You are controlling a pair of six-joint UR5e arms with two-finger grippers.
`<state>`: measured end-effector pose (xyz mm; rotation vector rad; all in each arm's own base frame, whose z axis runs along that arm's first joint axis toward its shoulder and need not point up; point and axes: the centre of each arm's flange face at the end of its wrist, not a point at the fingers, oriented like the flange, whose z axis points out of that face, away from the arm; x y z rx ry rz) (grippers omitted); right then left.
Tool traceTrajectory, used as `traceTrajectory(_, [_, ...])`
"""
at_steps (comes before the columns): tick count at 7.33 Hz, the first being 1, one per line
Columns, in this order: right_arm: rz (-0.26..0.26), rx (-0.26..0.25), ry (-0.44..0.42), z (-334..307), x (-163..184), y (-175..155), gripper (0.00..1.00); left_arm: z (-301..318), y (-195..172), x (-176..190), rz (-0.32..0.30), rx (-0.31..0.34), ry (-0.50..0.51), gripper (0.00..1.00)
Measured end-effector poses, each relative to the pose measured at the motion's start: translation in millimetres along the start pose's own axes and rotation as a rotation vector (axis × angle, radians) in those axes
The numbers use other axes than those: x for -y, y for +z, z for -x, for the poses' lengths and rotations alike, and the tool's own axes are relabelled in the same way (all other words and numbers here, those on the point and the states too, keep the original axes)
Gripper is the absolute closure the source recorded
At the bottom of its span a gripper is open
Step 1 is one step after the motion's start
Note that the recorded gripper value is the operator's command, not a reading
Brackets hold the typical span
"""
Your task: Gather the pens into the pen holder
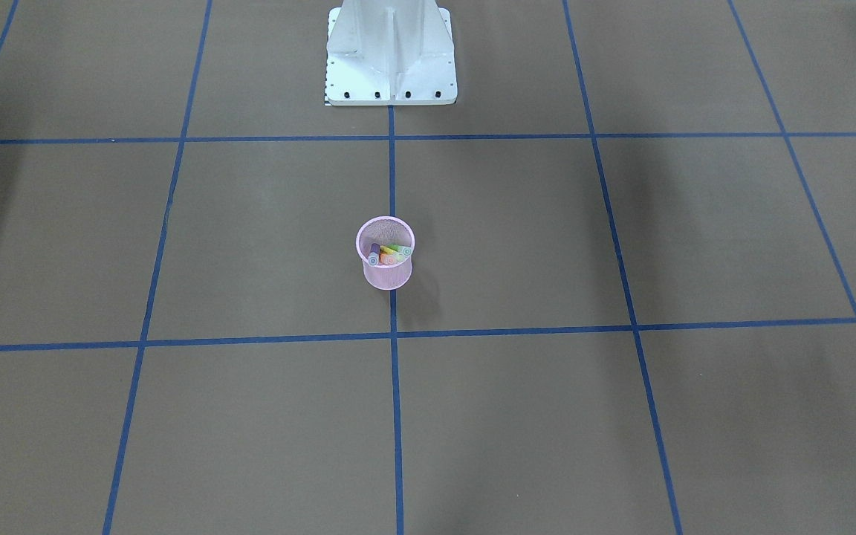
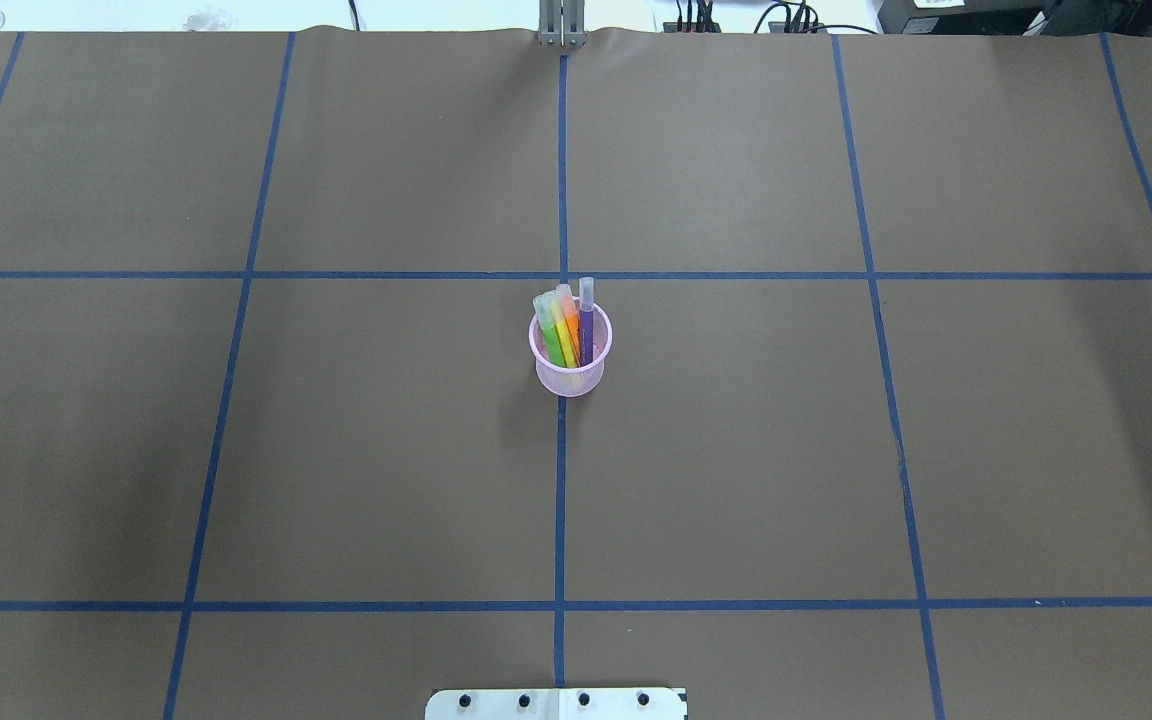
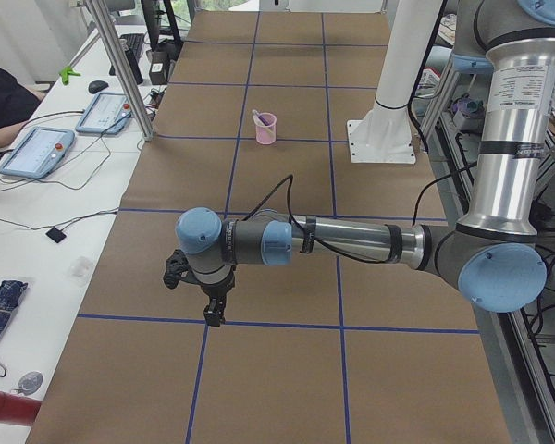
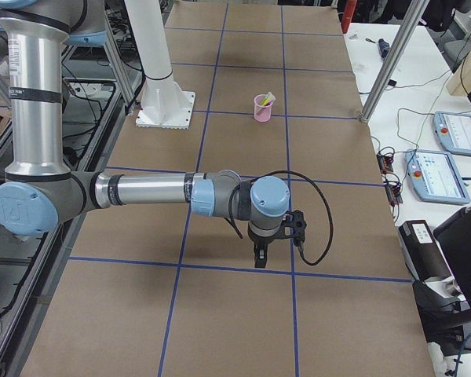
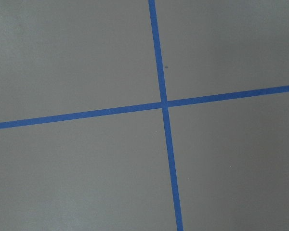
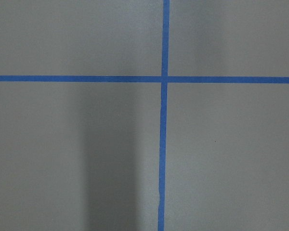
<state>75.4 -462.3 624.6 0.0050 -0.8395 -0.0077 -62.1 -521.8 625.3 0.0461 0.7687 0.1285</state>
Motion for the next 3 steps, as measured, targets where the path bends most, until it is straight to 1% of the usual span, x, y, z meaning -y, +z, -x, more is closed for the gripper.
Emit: traceTrajectory(3, [0.002, 0.000, 0.002, -0.8, -0.1, 0.7, 0.00, -1.1, -0.7, 1.4, -0.001, 0.000, 0.001, 0.00])
